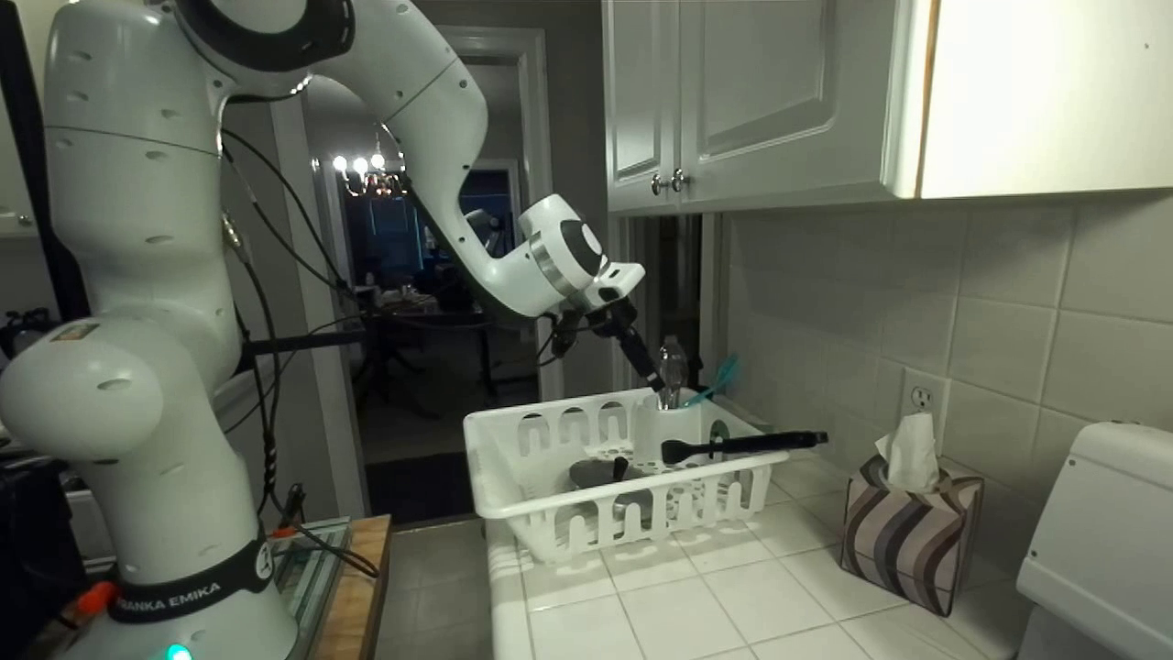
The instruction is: Put the blue object in the white mug
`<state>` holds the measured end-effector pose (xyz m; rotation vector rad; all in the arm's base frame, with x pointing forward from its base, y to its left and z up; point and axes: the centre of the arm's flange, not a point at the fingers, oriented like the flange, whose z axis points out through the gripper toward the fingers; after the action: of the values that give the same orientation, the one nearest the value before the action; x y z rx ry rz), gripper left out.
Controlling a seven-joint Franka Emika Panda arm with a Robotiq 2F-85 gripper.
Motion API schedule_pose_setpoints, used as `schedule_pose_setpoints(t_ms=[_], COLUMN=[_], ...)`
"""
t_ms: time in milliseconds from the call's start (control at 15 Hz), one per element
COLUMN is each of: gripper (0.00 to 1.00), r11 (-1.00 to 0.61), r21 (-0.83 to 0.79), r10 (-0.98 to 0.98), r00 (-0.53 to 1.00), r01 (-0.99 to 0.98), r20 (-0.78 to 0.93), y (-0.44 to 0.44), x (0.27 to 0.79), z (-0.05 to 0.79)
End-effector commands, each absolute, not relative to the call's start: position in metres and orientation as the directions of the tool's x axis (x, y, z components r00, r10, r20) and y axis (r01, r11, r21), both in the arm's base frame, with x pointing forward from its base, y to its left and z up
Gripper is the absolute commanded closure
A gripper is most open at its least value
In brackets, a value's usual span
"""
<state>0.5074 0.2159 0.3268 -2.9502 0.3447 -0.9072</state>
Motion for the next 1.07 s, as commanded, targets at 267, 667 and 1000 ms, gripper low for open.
schedule_pose_setpoints(t_ms=[267,667,1000], gripper=[0.0,0.0,0.0], r11=[-0.981,-0.996,-0.998], r21=[-0.094,-0.036,0.02], r10=[-0.193,-0.092,-0.048], r00=[0.894,0.925,0.931], r01=[-0.169,-0.085,-0.059], r20=[0.405,0.369,0.361], y=[0.178,0.169,0.161], x=[0.487,0.476,0.463], z=[0.356,0.388,0.418])
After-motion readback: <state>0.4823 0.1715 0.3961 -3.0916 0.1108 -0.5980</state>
